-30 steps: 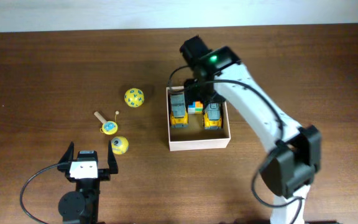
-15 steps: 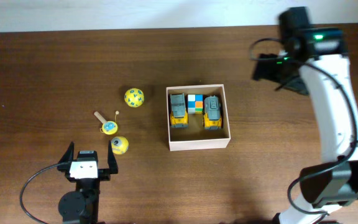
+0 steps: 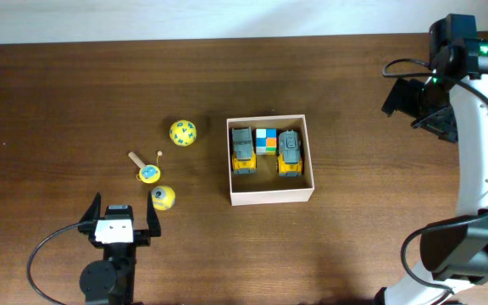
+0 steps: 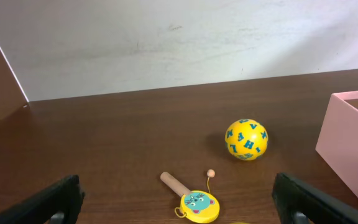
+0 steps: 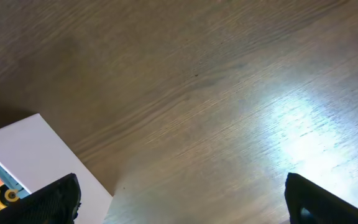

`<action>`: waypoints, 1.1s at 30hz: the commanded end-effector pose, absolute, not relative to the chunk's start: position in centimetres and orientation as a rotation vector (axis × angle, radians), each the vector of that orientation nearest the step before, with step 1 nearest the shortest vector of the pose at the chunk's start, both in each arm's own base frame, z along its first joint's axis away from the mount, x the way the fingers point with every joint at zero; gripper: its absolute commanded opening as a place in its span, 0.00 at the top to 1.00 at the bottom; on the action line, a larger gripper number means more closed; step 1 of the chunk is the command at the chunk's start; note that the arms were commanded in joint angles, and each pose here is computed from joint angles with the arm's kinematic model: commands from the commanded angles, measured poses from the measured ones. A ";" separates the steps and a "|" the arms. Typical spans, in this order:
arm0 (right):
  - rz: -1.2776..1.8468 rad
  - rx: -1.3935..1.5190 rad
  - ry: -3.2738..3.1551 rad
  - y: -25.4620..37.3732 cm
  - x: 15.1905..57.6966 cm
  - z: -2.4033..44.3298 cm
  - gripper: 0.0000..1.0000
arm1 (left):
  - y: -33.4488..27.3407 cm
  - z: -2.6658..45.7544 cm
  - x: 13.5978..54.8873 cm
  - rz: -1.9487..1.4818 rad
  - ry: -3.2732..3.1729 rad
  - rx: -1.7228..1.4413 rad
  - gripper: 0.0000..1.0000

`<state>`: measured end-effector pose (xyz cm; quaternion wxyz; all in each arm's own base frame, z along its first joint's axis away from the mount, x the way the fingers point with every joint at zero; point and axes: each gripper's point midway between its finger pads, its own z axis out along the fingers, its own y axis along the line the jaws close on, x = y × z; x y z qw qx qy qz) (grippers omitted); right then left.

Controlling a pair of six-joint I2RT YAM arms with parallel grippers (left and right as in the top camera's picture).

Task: Pack container
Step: 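Withdraw the right gripper to the upper right of the table, then move the left gripper toward the yellow lettered ball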

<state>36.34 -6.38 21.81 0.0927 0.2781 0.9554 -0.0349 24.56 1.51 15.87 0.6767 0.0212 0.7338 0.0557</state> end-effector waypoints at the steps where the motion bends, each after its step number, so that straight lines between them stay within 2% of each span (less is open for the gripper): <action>1: -0.116 0.818 2.810 -6.7 36.3 22.6 0.01 | 1.2 15.6 24.6 0.125 1.653 0.072 0.01; 11: -0.111 0.818 2.810 -6.7 36.4 22.6 0.01 | -1.1 16.4 24.5 0.013 1.617 0.174 0.01; 21: -0.111 0.818 2.810 -6.7 36.4 22.6 0.01 | -0.3 21.4 22.6 0.033 1.836 0.130 0.01; 27: -0.111 0.818 2.810 -6.7 36.4 22.6 0.01 | -2.7 24.4 24.9 -0.161 1.999 0.191 0.01; 33: -0.111 0.818 2.810 -6.7 36.4 22.6 0.01 | -3.7 22.2 28.0 -0.323 2.325 0.182 0.01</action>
